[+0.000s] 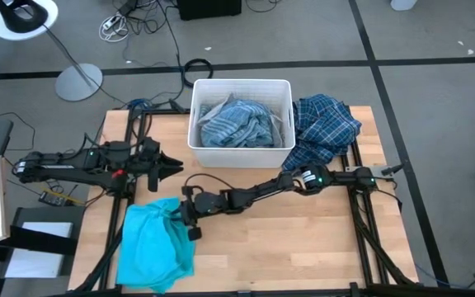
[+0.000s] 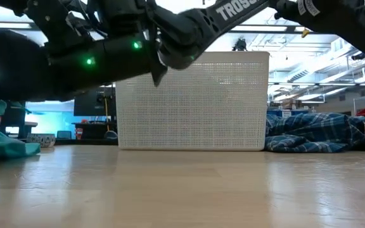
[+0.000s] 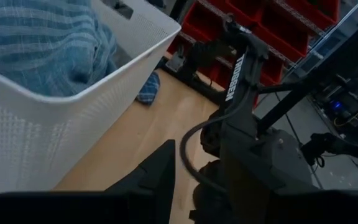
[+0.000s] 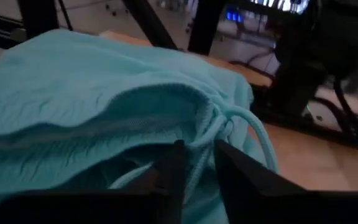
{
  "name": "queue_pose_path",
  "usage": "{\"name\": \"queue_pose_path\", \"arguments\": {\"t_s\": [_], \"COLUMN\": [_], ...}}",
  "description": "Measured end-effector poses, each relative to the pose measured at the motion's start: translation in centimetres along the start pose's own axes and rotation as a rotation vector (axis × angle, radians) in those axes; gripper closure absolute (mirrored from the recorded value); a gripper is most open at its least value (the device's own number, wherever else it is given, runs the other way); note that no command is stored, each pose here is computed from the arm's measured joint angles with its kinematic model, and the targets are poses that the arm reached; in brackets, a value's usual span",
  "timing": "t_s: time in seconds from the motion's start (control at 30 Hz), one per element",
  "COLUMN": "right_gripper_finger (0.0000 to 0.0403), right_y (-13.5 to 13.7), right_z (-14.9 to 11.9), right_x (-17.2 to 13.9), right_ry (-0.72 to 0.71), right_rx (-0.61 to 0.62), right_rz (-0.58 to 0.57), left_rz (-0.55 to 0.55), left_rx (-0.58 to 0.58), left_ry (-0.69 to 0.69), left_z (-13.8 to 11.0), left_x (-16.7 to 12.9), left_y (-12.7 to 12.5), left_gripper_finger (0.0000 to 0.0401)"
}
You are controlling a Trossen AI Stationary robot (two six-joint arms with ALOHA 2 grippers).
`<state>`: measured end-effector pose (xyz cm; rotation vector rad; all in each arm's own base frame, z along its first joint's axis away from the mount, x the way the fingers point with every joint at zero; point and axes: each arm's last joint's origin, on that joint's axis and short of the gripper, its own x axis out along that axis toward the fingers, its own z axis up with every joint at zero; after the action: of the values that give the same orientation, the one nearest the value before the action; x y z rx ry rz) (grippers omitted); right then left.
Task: Sort clothes
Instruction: Put the light blue shorts into the white laundry bin
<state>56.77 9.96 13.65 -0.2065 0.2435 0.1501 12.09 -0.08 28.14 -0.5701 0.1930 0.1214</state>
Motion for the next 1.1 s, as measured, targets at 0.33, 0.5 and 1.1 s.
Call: {"name": "queue_pose_path", "arguments": {"t_s": [0.33, 0.5, 1.1], "right_gripper_finger": [0.04, 0.0401, 0.0403], "right_y": [-1.5, -2.0, -3.3], "right_z": [1.8, 3.2, 16.5], "right_x": [-3.5, -6.6, -18.0], "right_ry": [0.48, 0.694, 0.554], "right_rx": [-0.039, -0.085, -0.144], "right_rz": [-0.12, -0.161, -0.381], "left_rz": [-0.04, 0.03, 0.121], "left_rx": [-0.035, -0.069, -0.052], "left_ry": [0.041, 0.139, 0.246], "left_z": [-0.2, -1.3, -3.2], "left_x": [-0.3, -0.3, 1.5], "left_y": [0.0, 0.3, -0.4], "left_gripper_finger": [0.027, 0.027, 0.027]}}
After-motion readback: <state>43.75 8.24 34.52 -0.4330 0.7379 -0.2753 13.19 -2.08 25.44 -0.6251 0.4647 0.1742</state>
